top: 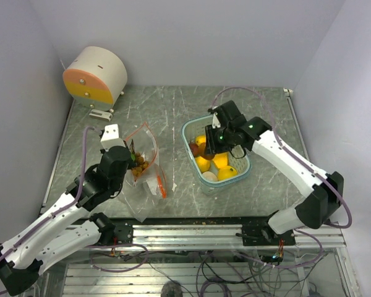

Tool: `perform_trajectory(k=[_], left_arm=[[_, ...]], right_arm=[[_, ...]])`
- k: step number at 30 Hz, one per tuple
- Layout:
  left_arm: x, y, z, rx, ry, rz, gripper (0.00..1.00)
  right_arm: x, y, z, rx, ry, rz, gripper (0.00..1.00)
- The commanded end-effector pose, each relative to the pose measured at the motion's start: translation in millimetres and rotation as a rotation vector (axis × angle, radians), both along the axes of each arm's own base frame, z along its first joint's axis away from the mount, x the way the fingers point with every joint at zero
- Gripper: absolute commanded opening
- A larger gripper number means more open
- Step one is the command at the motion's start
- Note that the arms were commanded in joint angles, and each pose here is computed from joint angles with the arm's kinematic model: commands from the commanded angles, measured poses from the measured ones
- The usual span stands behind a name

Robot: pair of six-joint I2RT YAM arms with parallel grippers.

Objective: Place the food in the zip-top bag and seal the zipper
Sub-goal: Pick up the fake fruit from the bin, then place the fake fruit in the zipper food storage bag.

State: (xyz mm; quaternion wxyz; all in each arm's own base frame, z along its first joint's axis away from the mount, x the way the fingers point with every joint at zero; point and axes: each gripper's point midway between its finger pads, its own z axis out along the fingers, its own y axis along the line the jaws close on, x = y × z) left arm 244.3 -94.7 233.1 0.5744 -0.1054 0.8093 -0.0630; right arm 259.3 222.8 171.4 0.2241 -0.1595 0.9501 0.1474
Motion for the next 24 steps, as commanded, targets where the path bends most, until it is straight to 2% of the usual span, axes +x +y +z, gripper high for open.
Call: perform_trajectory(k=[1,6,12,15,18,21,24], left_arm=[[5,-6,5,-0.036,-0.025,-0.002,0.07],[10,-13,11,-0.050,-0.039,-0.018,0.07],[13,-21,12,-0.071,-0.044,-0.040,0.07],[13,-24,12,-0.081,-0.041,-0.052,0.07],[12,-25,13,-0.086,-0.042,-0.055,0.07],[11,-23,14,-0.093,-0.047,-0.052,0.07],[11,-23,15,-0.093,-0.048,-0.053,0.07]], right_arm=[[18,10,63,0.130,-0.162,-0.023,0.00],[10,49,104,0.362,-0.191,0.099,0.00],[-21,117,156,0.663,-0.242,0.303,0.00],[-25,146,171,0.729,-0.269,0.347,0.00],[-13,164,174,0.754,-0.292,0.296,0.00],[-3,180,165,0.763,-0.286,0.266,0.00],[5,192,143,0.706,-0.264,0.240,0.00]])
